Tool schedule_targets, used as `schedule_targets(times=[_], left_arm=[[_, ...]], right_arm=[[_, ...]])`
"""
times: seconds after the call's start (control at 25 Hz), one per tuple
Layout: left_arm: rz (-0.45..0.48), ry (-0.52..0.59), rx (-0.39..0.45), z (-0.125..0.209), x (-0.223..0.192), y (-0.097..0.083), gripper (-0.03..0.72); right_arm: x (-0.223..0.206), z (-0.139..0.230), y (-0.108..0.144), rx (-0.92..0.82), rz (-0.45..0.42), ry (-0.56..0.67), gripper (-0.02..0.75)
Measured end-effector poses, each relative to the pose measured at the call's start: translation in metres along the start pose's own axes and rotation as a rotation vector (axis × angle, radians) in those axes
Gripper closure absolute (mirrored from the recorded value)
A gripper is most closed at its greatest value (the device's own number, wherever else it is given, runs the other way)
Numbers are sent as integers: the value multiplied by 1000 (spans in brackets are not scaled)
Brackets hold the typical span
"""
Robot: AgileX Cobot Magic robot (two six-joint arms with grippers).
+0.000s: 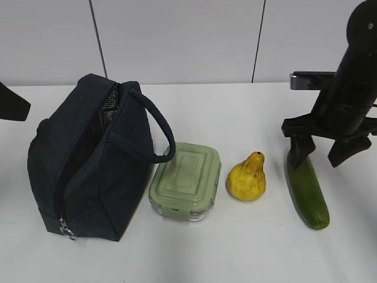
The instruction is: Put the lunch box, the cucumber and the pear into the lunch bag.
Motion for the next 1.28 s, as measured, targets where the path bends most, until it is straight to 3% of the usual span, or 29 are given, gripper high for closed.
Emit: schedule_targets(times=[0.96, 1.04, 1.2, 1.28], left_arm=[[-18, -8, -13, -1, 0, 2, 274], [-18, -8, -13, -1, 0, 2, 274], [-18, -8, -13, -1, 0, 2, 274], [-17, -5, -13, -1, 0, 2, 274]], right_arm=[[-74, -8, -6, -40, 23, 96, 153], [-79, -7, -7, -39, 24, 108, 182], [-80, -7, -8, -34, 31, 114, 331], [-79, -5, -10, -24, 42, 125, 331]])
Point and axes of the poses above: a point on each arm's last joint axis where the gripper is mounted, x pointing back along that axis away from the gripper, y along the wrist's bending axis when the last joint is at zero, z = x × y, the point moved 4 cm from there along -x, pointing out along that axis toward the gripper, and after that the axes turned 10 degrees about x, right-handed, at the moved point
